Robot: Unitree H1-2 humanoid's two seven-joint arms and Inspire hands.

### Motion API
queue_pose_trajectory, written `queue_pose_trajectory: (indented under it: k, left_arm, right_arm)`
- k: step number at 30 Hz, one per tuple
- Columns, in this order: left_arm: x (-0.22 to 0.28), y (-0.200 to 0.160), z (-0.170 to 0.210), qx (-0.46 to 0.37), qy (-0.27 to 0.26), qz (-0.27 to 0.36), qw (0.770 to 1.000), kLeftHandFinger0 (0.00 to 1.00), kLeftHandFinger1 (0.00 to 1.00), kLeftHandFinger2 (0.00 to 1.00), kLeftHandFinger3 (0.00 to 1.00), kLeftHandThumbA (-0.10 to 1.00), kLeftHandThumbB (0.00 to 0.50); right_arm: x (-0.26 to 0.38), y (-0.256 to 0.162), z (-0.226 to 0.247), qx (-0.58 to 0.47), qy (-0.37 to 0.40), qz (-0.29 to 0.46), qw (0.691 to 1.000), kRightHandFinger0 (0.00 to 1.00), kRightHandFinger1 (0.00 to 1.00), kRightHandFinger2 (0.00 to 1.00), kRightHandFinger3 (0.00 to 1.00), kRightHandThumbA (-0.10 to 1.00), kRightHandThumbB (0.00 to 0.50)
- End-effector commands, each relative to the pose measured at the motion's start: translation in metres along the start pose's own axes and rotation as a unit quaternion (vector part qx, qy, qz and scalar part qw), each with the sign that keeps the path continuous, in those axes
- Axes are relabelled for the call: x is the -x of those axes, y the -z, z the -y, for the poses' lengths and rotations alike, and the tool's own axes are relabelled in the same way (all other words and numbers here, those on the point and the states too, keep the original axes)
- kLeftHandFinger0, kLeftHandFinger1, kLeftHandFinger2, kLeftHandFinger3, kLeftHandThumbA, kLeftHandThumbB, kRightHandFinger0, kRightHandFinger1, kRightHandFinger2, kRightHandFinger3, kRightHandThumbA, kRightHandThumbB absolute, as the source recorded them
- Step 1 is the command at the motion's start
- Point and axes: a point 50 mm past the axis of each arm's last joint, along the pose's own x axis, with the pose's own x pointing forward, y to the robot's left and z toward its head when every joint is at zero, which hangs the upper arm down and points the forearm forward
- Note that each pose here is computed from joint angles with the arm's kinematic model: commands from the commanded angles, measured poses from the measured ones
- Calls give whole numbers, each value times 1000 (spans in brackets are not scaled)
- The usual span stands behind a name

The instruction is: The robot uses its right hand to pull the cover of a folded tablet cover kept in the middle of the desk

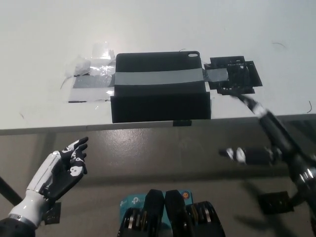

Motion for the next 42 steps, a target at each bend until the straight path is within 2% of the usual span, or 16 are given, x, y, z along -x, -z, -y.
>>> queue_pose_trajectory:
  k: [1, 3, 9, 14, 21, 22, 24, 32, 37, 41, 42]
  left_arm:
    - [1, -12, 1, -1, 13, 17, 1000, 986, 1000, 1000, 1000, 1000, 174]
    - [-2, -13, 2, -3, 18, 19, 1000, 973, 1000, 1000, 1000, 1000, 188]
    - [-1, -12, 4, -2, 19, 19, 1000, 942, 1000, 1000, 1000, 1000, 172]
    - [-1, -11, 4, -3, 22, 19, 1000, 939, 1000, 1000, 1000, 1000, 178]
    - [-2, -12, 6, -3, 26, 19, 999, 930, 1000, 1000, 1000, 1000, 179]
    - [-2, -12, 6, 1, 27, 18, 999, 929, 1000, 1000, 1000, 1000, 189]
    - [-2, -11, 6, -1, 28, 19, 999, 908, 1000, 1000, 1000, 1000, 204]
    - [-2, -14, 6, -17, 38, 20, 999, 866, 1000, 1000, 1000, 1000, 220]
    - [-3, -16, 6, -20, 47, 22, 998, 852, 995, 1000, 1000, 1000, 182]
    - [-6, -17, 6, -26, 56, 26, 998, 848, 989, 1000, 1000, 1000, 186]
    - [-6, -17, 6, -27, 57, 24, 998, 849, 985, 1000, 1000, 1000, 201]
  right_arm:
    - [-44, -46, 11, 83, -1, 43, 996, 1000, 1000, 1000, 1000, 1000, 500]
    - [-73, -55, 5, 100, -14, 46, 994, 1000, 1000, 1000, 1000, 1000, 500]
    - [-116, -59, -17, 135, -56, 37, 989, 1000, 1000, 1000, 1000, 1000, 500]
    - [-145, -51, -33, 161, -89, 19, 983, 1000, 1000, 1000, 1000, 1000, 500]
    - [-176, -39, -14, 224, -119, -26, 967, 1000, 1000, 1000, 1000, 1000, 495]
    - [-186, -38, -8, 228, -116, -34, 966, 1000, 1000, 1000, 1000, 1000, 472]
    - [-192, -38, -4, 240, -117, -46, 963, 1000, 1000, 1000, 1000, 1000, 496]
    - [-216, -41, -16, 296, -136, -55, 944, 1000, 1000, 1000, 1000, 1000, 500]
    - [-218, -43, -41, 336, -165, -53, 926, 1000, 1000, 1000, 1000, 1000, 500]
    - [-213, -41, -55, 334, -182, -48, 924, 1000, 1000, 1000, 1000, 1000, 500]
    - [-208, -39, -62, 339, -197, -45, 919, 1000, 1000, 1000, 1000, 1000, 500]
